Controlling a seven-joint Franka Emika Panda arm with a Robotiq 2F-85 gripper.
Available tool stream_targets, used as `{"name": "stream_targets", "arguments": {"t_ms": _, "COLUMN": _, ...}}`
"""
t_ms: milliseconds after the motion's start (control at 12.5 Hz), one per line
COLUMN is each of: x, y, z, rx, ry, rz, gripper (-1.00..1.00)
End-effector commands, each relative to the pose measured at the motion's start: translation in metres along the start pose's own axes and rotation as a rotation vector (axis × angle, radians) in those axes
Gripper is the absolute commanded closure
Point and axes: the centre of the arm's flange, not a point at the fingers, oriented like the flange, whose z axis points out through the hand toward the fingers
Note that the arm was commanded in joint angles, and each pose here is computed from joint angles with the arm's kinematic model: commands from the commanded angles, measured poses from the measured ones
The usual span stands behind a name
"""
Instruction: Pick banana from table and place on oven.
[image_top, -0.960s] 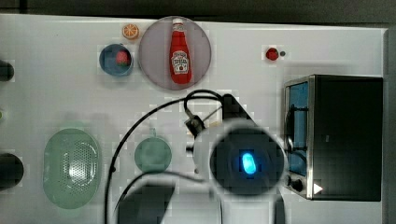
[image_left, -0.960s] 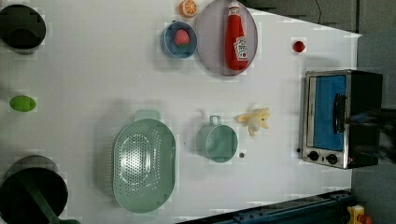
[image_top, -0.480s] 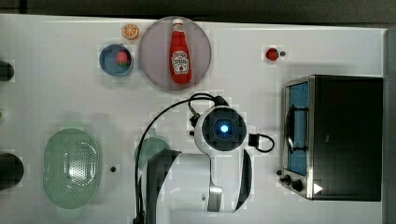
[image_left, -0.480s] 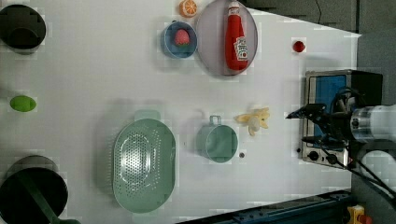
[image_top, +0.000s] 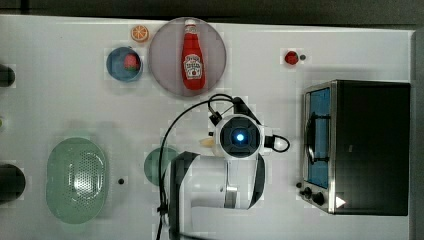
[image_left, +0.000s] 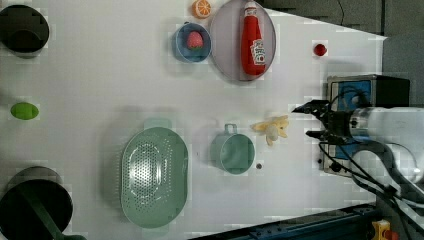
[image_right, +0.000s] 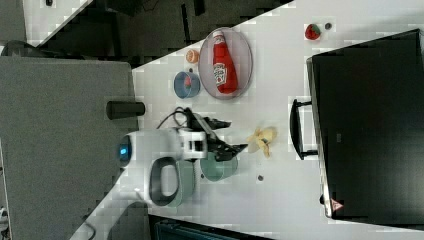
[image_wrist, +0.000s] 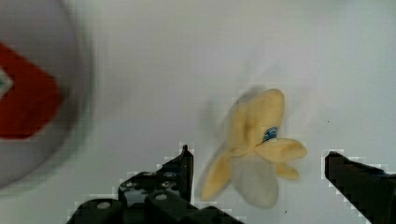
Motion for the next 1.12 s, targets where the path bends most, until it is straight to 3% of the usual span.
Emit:
{"name": "stream_targets", "arguments": {"t_ms": 80, "x": -0.005, "y": 0.006, "z": 0.05, "rx": -0.025, "ry": -0.025, "rz": 0.046, "gripper": -1.0}}
{"name": "stream_targets", "arguments": {"t_ms": 480, "x": -0.012, "y": 0.005, "z": 0.094, "rx": -0.016, "ry": -0.012, "rz": 0.033, "gripper": -0.93}}
{"name": "stream_targets", "arguments": {"t_ms": 960, "x": -0.013, "y": 0.004, "z": 0.095, "rx": -0.015, "ry": -0.013, "rz": 0.038, "gripper": 0.5}}
{"name": "stream_targets", "arguments": {"t_ms": 1040, "x": -0.013, "y": 0.004, "z": 0.094, "rx": -0.014, "ry": -0.012, "rz": 0.038, "gripper": 0.64}}
{"name": "stream_targets", "arguments": {"t_ms": 1120, "x": -0.012, "y": 0.003, "z": 0.091, "rx": -0.01, "ry": -0.01, "rz": 0.037, "gripper": 0.64}}
